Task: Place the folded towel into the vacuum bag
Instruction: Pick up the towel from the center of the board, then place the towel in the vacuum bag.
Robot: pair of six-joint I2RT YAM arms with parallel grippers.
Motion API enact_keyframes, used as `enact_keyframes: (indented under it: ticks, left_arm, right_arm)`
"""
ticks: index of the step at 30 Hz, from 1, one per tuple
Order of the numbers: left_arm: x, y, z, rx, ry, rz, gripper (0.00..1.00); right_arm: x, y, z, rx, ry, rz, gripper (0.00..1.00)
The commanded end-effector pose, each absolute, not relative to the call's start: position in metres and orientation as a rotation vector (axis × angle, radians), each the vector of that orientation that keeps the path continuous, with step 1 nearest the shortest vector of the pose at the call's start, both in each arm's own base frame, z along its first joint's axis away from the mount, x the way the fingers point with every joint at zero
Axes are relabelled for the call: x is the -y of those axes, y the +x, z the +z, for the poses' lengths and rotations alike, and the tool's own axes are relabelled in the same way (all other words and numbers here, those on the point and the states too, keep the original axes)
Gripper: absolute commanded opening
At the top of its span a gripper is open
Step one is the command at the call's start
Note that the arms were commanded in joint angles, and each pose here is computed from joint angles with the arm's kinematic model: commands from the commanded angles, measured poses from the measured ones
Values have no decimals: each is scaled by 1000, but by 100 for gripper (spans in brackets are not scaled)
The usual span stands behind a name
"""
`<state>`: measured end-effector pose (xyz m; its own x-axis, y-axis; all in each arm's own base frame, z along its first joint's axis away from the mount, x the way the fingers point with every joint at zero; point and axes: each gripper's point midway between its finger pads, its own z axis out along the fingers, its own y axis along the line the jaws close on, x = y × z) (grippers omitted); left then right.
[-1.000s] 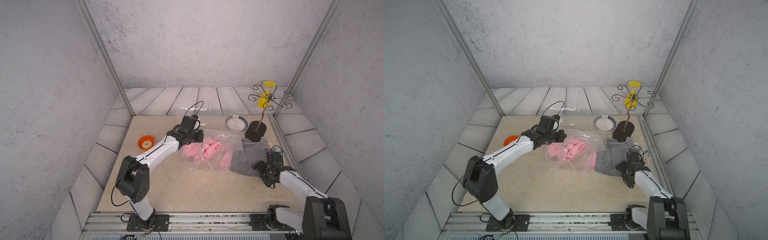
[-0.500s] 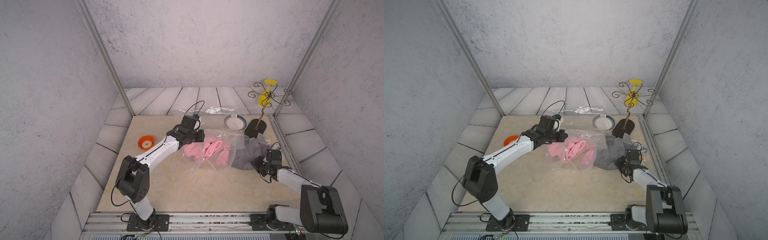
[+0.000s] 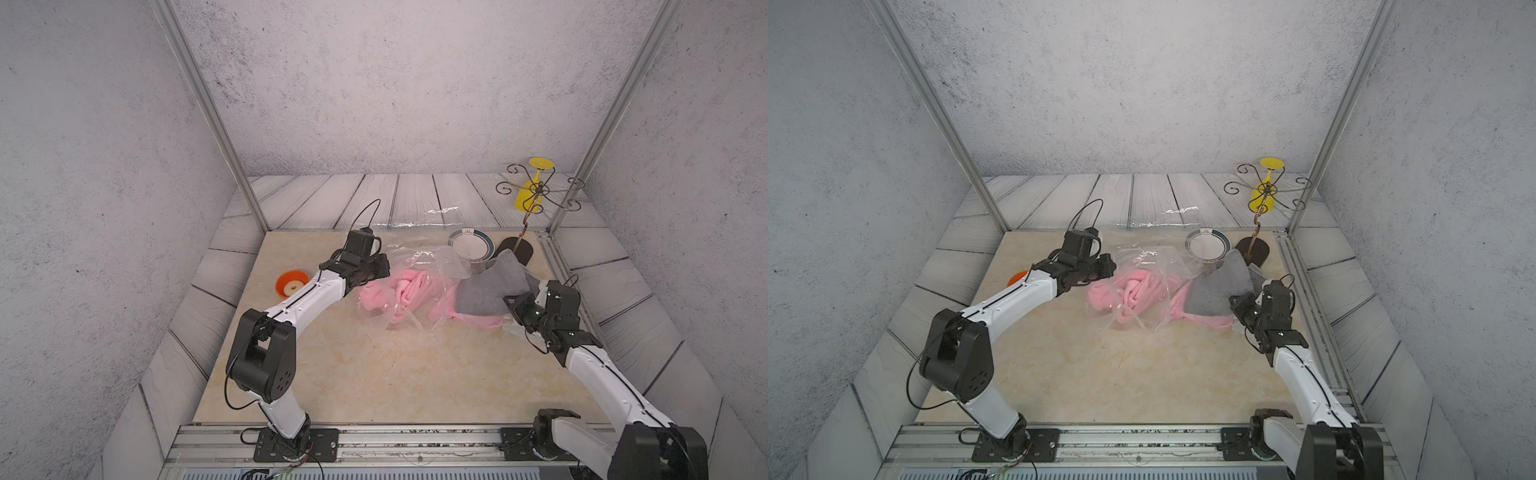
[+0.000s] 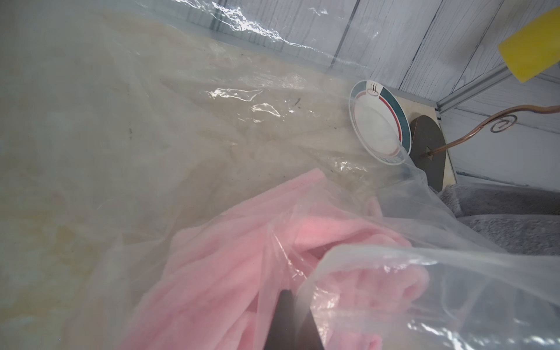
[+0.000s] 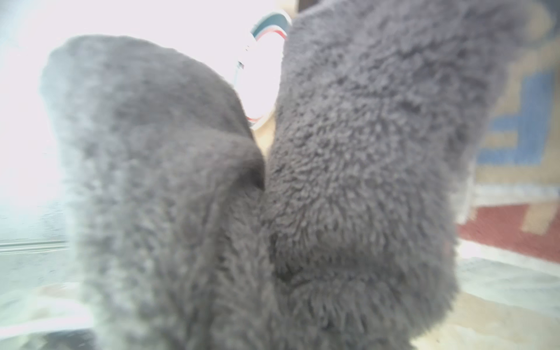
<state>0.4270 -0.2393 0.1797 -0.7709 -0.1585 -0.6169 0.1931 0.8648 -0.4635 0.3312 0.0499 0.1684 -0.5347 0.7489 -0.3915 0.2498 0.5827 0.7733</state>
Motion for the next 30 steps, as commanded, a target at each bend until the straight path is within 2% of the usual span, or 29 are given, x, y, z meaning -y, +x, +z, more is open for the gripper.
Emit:
enact_keyframes:
  ticks: [1,6,11,14,17,19,22,26,30]
  left_arm:
    - [258,421,198,-2308,139,-770,0]
    - [295,404,207,-2292,275,-997,0]
    - [322,391,197,-2326,340,-1142,0]
    - [335,388,192,-2341,349,-1184,0]
    - [346,386,190,-2350,353,-1220,0]
    - [351,388,190,-2354,345,-1236,0]
    - [356,393,195,-2346,322,-1266,0]
    - [360,401,210,-2313,318,-1294,0]
    - [356,410,228,-2278,295,-1316,0]
  right_arm:
    - [-55,341,253,-1888,636,930,0]
    - [-77,335,361,-1655,388,1100,0]
    - [-99,312,455,-1460,121,1196,0]
    - [-120,295,495,-1381,-28,1280,0]
    - [-155,282,509,-1358,-190,1369,0]
    - [-184,273,504,-1390,-299,1407,0]
    - [-226,269,465,-1533,-415,1459,0]
    - [-245,284,356,-1880,-355,1491,0]
    - [-228,290,229,-2288,-214,1262,0]
